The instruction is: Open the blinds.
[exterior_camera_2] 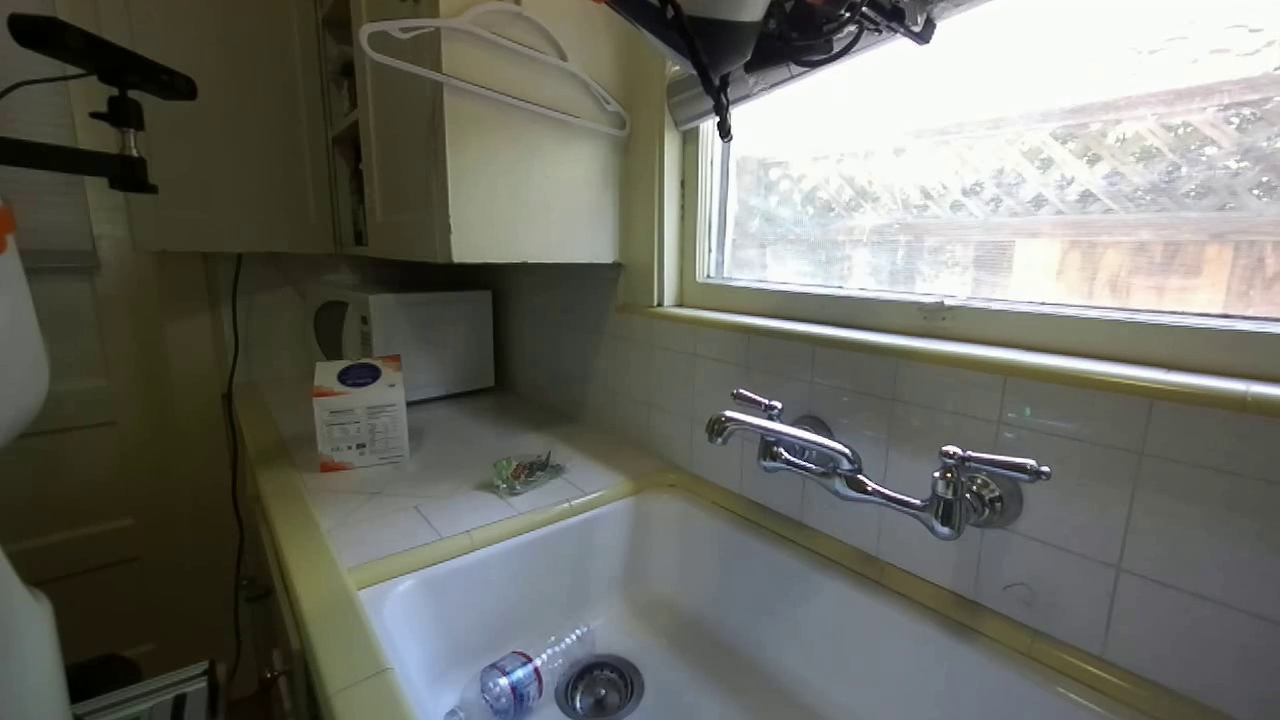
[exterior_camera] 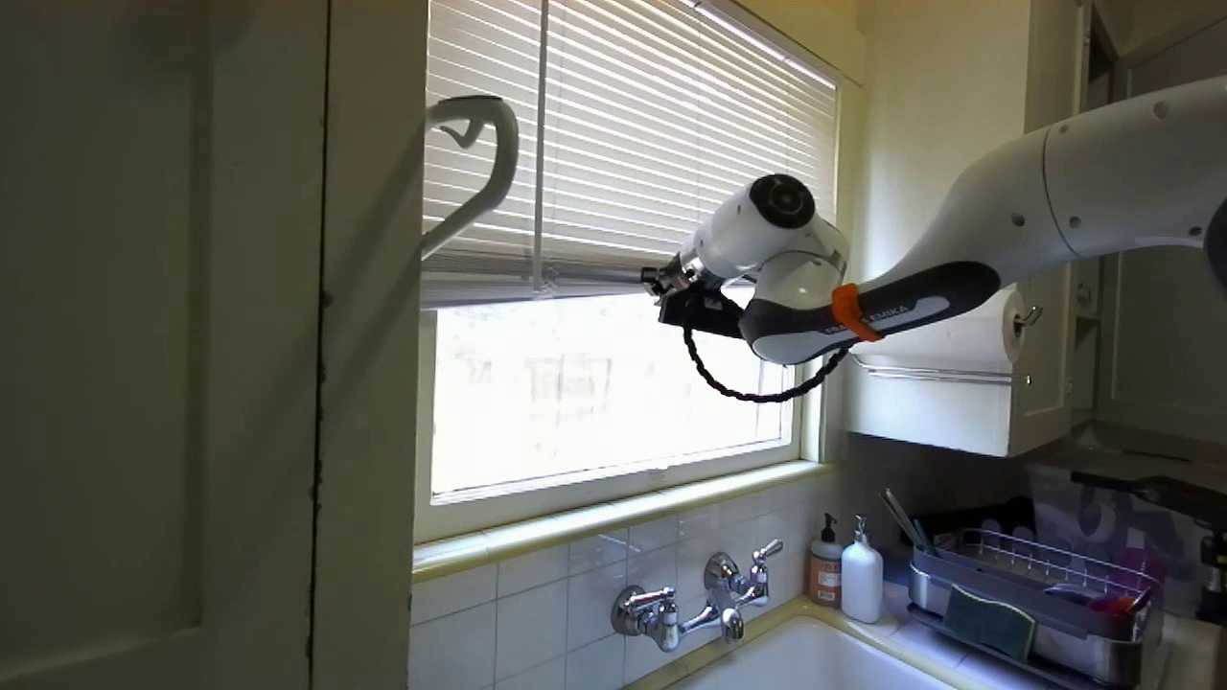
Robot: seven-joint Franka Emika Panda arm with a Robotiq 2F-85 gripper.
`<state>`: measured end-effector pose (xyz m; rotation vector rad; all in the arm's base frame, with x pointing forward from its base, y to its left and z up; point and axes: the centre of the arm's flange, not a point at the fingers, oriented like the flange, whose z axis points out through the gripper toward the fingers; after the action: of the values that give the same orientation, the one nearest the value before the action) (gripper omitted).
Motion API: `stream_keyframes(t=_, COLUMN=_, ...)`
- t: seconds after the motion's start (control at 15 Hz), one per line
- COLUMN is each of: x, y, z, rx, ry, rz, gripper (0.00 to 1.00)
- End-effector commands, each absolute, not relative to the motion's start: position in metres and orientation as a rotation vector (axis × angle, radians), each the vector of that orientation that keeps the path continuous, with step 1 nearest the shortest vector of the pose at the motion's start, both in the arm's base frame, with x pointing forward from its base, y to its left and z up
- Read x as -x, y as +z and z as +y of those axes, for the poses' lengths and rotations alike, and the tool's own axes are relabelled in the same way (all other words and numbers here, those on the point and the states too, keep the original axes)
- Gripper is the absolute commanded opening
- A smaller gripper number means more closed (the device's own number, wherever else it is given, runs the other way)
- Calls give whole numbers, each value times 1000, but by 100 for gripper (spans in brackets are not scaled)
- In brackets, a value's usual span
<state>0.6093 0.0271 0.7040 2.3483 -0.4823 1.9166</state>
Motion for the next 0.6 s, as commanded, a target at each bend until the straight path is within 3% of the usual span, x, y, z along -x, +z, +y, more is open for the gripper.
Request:
stream_keyframes(t=0.0, x=-613, y=755, z=38, rx=-2310, ry=2003, rz=-468, gripper=0)
stream_keyframes(t=0.53, x=-622, y=709, z=33, rx=-2419, ry=1802, rz=-447, gripper=0)
